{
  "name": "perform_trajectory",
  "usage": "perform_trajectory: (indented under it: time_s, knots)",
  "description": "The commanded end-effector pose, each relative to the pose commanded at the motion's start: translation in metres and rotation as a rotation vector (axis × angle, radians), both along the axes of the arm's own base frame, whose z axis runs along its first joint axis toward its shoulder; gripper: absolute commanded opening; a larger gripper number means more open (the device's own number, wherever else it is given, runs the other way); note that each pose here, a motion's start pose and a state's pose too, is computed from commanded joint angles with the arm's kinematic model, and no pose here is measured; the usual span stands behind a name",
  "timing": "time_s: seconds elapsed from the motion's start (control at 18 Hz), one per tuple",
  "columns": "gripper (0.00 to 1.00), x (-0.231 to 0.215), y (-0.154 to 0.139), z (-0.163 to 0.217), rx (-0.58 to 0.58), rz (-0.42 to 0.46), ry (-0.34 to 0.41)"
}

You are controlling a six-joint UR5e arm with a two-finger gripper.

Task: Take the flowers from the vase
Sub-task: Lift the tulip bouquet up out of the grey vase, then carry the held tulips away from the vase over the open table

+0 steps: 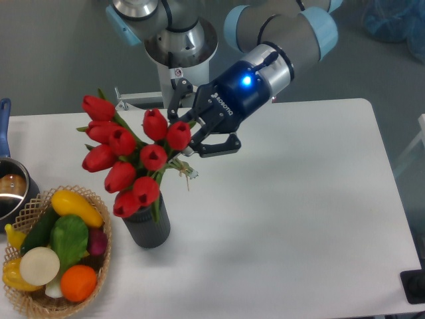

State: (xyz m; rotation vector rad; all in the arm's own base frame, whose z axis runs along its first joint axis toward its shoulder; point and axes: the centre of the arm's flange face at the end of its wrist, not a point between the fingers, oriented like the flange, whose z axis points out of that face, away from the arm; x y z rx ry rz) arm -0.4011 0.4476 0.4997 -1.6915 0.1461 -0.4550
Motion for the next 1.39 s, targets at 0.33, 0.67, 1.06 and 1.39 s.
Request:
perform_trajectory:
  time_s: [0.33, 0.67, 1.06, 1.39]
  knots:
    - [0.03, -0.04, -0.025, -0.03, -0.213, 0.149, 0.319]
    - [0.02, -0.066, -0.047, -0.054, -0.38, 0.207, 0.477]
    - [0.03, -0.082, -0.056, -0.072, -0.496, 0.226, 0.544]
    - [0.03, -0.085, -0.06, -0.098, -0.592, 0.22, 0.551]
